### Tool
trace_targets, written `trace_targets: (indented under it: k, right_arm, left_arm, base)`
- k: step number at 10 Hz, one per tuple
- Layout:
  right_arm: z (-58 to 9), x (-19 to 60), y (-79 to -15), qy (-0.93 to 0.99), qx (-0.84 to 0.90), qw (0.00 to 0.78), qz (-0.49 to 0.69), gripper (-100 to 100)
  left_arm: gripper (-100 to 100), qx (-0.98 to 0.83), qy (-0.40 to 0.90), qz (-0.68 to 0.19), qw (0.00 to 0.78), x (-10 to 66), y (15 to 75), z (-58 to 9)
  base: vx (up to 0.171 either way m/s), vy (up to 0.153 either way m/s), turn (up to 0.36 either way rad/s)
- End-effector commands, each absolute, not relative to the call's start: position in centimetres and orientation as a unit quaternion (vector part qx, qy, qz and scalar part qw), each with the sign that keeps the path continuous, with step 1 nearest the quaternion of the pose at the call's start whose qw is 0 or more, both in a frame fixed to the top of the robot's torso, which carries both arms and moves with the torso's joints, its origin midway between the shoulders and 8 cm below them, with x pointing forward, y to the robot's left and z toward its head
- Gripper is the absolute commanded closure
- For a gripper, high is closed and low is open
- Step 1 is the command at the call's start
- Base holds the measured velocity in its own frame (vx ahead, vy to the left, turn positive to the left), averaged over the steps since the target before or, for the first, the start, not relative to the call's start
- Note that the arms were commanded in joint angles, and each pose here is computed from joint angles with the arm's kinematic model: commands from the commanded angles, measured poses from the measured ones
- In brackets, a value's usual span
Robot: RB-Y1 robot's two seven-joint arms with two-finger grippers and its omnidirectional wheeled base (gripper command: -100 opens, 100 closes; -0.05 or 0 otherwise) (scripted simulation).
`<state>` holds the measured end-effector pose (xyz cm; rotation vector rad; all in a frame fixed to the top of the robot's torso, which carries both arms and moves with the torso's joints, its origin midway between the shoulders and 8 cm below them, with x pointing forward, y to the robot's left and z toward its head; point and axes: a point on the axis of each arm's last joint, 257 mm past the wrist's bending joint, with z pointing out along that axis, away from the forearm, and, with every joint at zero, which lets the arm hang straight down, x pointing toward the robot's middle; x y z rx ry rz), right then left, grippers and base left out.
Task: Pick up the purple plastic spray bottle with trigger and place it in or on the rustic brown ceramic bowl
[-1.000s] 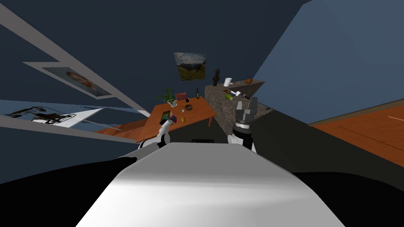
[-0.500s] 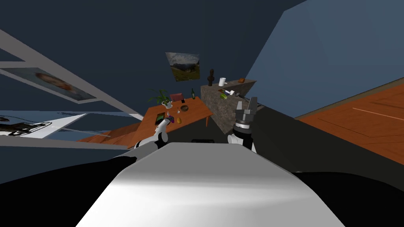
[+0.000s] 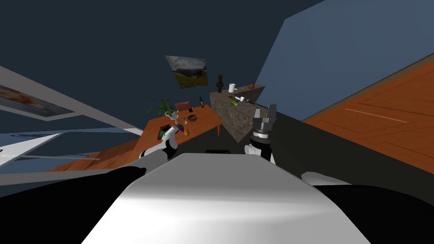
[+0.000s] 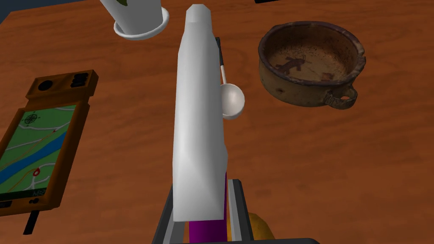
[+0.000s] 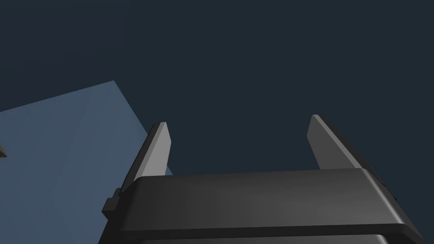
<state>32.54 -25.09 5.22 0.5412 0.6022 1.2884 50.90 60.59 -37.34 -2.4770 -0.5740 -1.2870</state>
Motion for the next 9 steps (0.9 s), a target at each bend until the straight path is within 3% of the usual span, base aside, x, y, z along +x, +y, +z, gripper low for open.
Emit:
trace_targets:
  k: [1,9]
  right_arm:
    - [5.2,32.5,-25.1,0.273,0.245,0.724,0.584,0]
    - [5.2,32.5,-25.1,0.273,0.245,0.724,0.584,0]
  left_arm:
    - [100,-0.857,-0.219,-0.442,0.146,50.7,62.1,-36.5]
    - [100,-0.848,-0.272,-0.429,0.153,50.1,66.6,-33.2]
  base:
    - [0.075,-0.084,-0.173]
    - [0.092,-0.036,-0.123]
